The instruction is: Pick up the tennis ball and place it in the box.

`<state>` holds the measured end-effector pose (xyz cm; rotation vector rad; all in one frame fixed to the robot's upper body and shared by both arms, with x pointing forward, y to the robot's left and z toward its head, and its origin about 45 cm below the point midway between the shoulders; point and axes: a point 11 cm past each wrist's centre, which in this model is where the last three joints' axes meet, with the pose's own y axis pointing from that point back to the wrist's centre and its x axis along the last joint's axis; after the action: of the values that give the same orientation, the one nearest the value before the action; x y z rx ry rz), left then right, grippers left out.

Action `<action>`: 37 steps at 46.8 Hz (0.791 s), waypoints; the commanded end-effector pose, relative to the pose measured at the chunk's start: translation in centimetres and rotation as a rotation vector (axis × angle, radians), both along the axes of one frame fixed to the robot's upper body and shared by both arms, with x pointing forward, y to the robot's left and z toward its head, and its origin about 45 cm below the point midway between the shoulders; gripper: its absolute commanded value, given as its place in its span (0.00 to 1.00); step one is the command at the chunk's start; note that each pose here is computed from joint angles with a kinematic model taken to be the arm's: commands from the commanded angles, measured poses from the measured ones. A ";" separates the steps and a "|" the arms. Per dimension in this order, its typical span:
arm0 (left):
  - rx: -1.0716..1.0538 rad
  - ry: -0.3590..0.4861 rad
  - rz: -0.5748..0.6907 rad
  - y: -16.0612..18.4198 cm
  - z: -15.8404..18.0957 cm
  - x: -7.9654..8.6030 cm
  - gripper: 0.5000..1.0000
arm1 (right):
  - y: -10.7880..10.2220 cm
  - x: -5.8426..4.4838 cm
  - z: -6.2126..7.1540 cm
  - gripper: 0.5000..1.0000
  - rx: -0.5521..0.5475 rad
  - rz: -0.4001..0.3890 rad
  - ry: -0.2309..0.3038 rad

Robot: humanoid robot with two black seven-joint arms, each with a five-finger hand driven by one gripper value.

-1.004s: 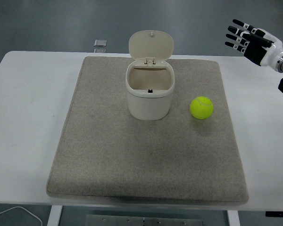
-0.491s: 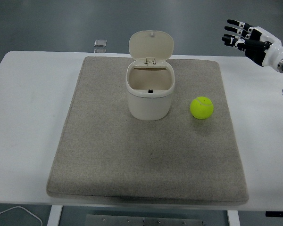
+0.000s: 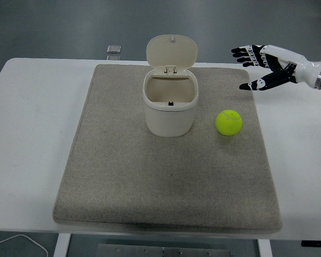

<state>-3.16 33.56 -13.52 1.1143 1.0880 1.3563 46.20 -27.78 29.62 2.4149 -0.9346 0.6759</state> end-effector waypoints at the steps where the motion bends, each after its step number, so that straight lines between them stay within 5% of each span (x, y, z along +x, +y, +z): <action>1: 0.000 -0.001 -0.001 0.0 0.0 0.1 0.98 | 0.6 -0.9 -0.7 0.85 -0.097 0.073 -0.022; 16: 0.000 0.000 0.000 0.0 0.0 0.0 0.98 | 1.5 -2.2 -3.9 0.85 -0.334 0.179 -0.109; 25: 0.000 0.000 -0.001 0.0 0.0 0.0 0.98 | 2.3 -2.8 -5.6 0.85 -0.382 0.214 -0.113; 37: 0.000 0.000 0.000 0.0 0.0 0.0 0.98 | 3.4 -2.8 -6.1 0.85 -0.372 0.226 -0.118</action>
<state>-3.14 33.56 -13.52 1.1142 1.0876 1.3562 43.40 -24.60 23.65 2.1757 -0.5268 0.9886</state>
